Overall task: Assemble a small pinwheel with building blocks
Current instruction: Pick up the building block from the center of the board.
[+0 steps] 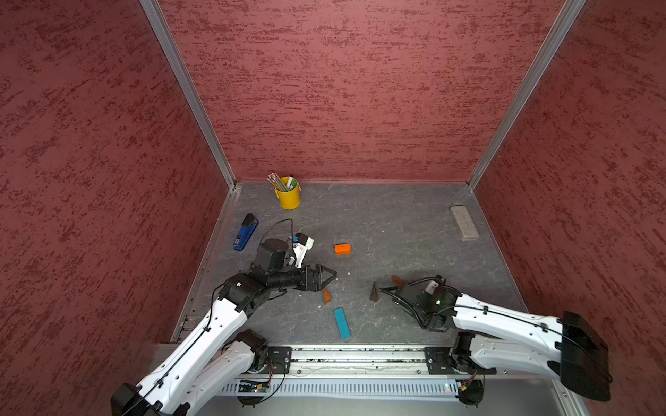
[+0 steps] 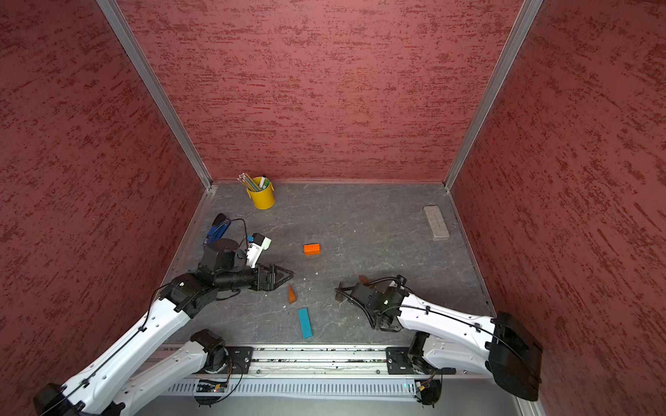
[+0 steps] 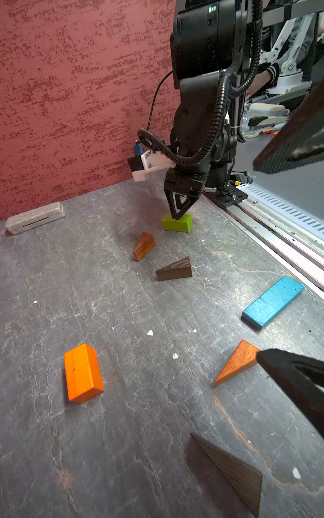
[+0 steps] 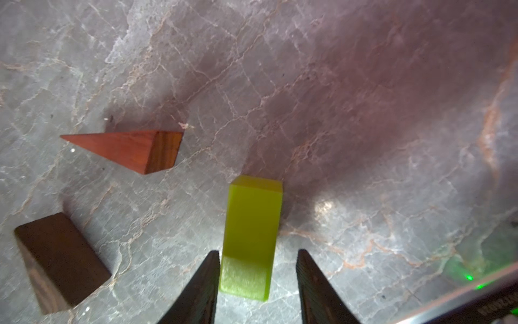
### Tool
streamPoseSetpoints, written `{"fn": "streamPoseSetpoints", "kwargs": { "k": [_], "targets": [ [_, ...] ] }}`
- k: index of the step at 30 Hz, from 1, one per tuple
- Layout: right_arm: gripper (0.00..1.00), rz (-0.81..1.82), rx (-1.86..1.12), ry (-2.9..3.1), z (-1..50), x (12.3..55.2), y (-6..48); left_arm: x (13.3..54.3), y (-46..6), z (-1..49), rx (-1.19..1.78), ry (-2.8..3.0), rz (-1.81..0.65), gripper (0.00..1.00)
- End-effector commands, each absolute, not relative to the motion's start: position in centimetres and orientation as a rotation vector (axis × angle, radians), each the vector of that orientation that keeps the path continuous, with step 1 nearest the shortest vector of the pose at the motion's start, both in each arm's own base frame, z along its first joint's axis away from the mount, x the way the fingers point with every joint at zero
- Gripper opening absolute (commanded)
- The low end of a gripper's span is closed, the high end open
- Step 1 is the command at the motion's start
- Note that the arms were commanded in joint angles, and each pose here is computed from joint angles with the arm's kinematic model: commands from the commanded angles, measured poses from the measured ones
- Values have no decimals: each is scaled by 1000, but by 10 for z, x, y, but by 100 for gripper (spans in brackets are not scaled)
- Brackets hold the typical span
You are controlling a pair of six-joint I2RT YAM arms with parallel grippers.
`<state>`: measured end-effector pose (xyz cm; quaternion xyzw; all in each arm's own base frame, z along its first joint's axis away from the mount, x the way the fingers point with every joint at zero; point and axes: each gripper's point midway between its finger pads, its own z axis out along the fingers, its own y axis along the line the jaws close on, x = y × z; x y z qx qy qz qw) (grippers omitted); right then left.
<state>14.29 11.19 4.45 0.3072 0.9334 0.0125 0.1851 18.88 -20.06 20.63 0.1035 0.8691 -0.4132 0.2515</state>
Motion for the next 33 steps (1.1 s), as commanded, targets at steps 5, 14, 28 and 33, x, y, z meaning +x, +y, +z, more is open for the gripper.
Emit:
{"fn": "streamPoseSetpoints", "kwargs": {
  "k": [5, 14, 28, 33],
  "targets": [
    [47, 50, 848, 2613, 39, 153, 115, 190, -205, 213, 306, 2327, -1151, 100],
    [38, 35, 825, 2641, 33, 151, 115, 189, -204, 211, 297, 2325, -1156, 100],
    [28, 7, 760, 2630, 41, 154, 110, 187, -201, 214, 281, 2313, -1159, 100],
    [28, 96, 671, 2587, 70, 169, 123, 193, -197, 232, 228, 2263, -1240, 100]
  ]
}}
